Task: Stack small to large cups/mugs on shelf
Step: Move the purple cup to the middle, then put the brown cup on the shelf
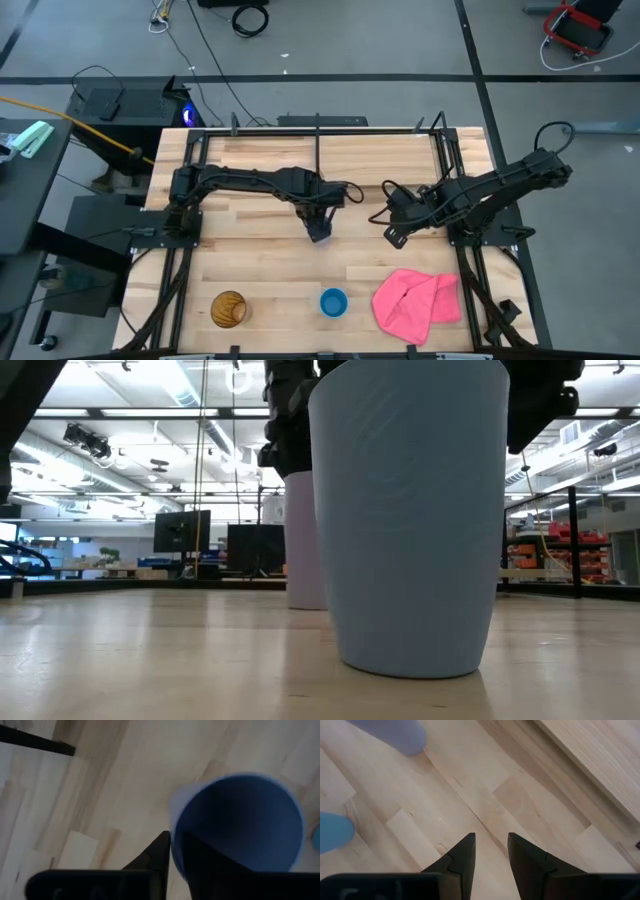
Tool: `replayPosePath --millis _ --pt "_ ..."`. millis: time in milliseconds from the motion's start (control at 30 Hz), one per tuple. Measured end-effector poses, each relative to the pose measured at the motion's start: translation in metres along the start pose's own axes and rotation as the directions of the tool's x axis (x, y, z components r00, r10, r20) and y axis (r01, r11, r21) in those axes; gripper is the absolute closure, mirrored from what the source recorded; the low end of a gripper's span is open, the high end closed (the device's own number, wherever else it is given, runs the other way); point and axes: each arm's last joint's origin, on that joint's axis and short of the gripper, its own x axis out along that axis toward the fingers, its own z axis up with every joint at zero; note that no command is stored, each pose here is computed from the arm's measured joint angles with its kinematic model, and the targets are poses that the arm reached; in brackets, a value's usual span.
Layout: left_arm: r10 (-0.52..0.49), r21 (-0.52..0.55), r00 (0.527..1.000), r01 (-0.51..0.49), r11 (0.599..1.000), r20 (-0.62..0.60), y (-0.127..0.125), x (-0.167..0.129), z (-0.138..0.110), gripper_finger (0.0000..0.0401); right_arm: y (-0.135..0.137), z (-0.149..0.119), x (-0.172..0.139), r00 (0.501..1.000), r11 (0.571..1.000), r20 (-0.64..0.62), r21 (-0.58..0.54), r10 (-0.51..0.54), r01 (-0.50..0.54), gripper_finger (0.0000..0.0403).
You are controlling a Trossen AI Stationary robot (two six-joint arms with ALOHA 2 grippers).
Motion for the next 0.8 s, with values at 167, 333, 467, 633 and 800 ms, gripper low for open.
replayPosePath --millis 167,333,467,633,800 --pt "-0.013 0.000 1.000 0.013 1.000 0.018 -0.001 -0.004 0.002 0.0311 0.000 0.000 0.000 1.000 1.000 0.006 -0.004 -0.004 0.004 0.0281" --pt "-0.040 0.000 0.997 0.040 0.999 0.060 -0.003 -0.032 0.009 0.0290 0.000 0.000 0.000 1.000 1.000 0.006 -0.008 -0.004 0.004 0.0281" --pt "-0.046 0.000 0.996 0.046 0.999 0.073 -0.003 -0.064 0.010 0.0278 0.000 0.000 -0.001 1.000 1.000 0.005 -0.009 0.007 -0.007 0.0281" --pt "-0.007 -0.017 1.000 0.007 1.000 -0.020 -0.001 -0.100 -0.006 0.0266 0.000 -0.004 -0.006 0.999 0.999 0.002 -0.009 0.035 -0.035 0.0281" --pt "-0.089 0.003 0.996 0.088 0.996 0.016 -0.021 -0.131 -0.029 0.0261 0.007 -0.011 -0.012 0.995 0.995 0.011 0.003 0.097 -0.097 0.0281"
